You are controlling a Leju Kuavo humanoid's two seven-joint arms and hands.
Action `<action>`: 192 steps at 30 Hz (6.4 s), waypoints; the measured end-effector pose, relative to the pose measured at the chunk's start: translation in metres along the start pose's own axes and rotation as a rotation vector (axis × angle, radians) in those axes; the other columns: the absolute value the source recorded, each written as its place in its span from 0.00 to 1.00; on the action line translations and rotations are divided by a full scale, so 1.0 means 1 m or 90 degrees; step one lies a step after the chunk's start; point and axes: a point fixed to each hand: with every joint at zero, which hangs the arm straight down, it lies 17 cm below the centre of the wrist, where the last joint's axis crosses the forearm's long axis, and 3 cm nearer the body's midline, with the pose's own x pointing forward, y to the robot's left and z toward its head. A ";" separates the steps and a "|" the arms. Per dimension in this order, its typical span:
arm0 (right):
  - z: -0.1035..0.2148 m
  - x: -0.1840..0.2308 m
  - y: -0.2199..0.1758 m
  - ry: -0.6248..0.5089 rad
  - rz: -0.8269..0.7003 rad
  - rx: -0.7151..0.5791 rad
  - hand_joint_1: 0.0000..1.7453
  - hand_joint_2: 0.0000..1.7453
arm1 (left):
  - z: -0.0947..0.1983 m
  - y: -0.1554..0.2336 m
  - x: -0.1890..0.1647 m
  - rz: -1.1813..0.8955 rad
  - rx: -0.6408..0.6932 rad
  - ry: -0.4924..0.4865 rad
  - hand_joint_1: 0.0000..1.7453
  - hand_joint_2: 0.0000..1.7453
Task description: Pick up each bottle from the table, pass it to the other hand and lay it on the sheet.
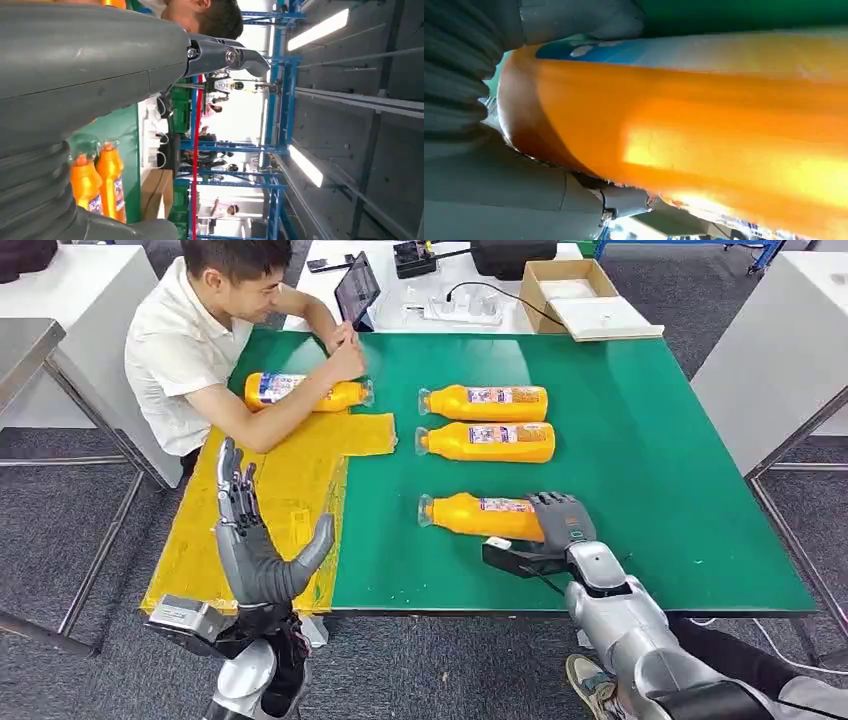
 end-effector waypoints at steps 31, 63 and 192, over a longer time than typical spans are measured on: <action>0.134 0.160 -0.212 -0.368 -0.611 -0.541 1.00 1.00 | 0.092 -0.065 -0.110 0.148 -0.128 0.348 0.00 1.00; 0.154 0.348 -0.074 -0.510 -0.601 -0.238 1.00 1.00 | 0.055 -0.050 -0.070 0.196 -0.042 0.237 0.00 1.00; 0.165 0.253 -0.008 -0.350 -0.644 -0.285 0.00 1.00 | -0.066 0.027 -0.046 -0.018 -0.005 0.013 0.00 1.00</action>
